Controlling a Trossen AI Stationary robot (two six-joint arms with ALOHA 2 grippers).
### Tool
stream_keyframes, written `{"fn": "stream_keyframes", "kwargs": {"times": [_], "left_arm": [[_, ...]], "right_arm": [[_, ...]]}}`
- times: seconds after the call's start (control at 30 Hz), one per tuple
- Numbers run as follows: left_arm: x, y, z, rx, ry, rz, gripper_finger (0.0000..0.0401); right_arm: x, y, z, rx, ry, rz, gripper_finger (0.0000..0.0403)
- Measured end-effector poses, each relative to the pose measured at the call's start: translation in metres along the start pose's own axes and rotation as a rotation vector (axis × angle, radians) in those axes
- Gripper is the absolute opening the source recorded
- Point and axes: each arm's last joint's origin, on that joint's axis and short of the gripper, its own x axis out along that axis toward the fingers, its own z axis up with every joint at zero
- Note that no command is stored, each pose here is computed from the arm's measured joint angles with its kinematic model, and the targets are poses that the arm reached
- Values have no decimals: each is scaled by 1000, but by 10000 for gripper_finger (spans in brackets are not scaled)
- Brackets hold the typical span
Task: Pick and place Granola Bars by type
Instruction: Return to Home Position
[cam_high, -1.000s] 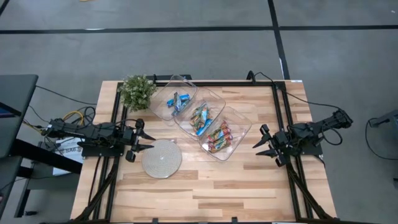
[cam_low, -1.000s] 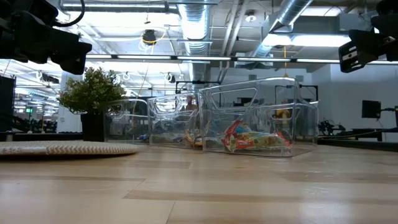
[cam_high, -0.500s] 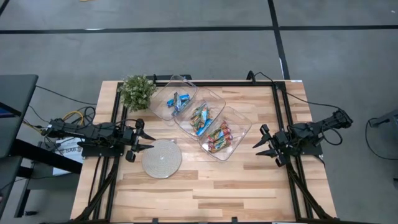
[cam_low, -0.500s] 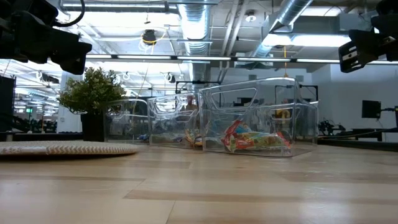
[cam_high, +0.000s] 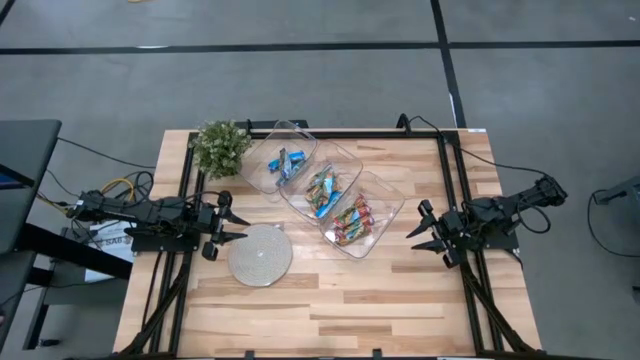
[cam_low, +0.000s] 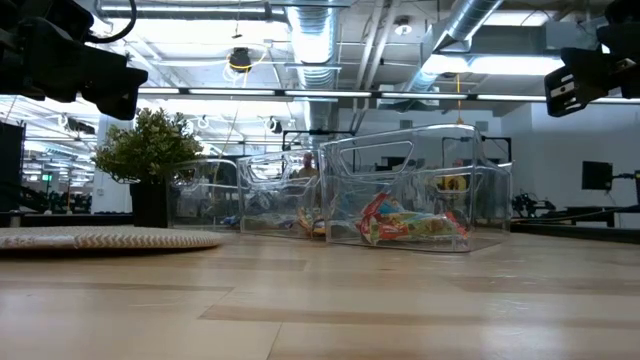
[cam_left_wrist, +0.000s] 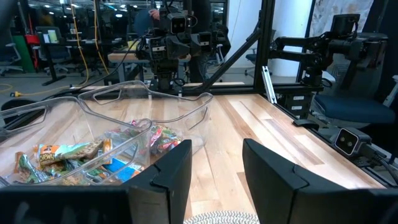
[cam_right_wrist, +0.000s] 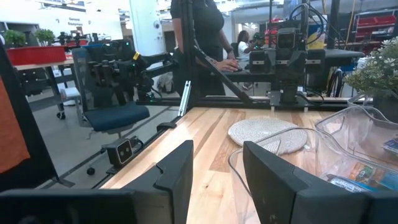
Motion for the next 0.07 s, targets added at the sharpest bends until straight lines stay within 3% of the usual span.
{"fn": "stream_keyframes", "kwargs": {"times": [0.07], "left_arm": [[0,0,0,0,1,0,138]], "right_arm": [[0,0,0,0,0,0,133]]}}
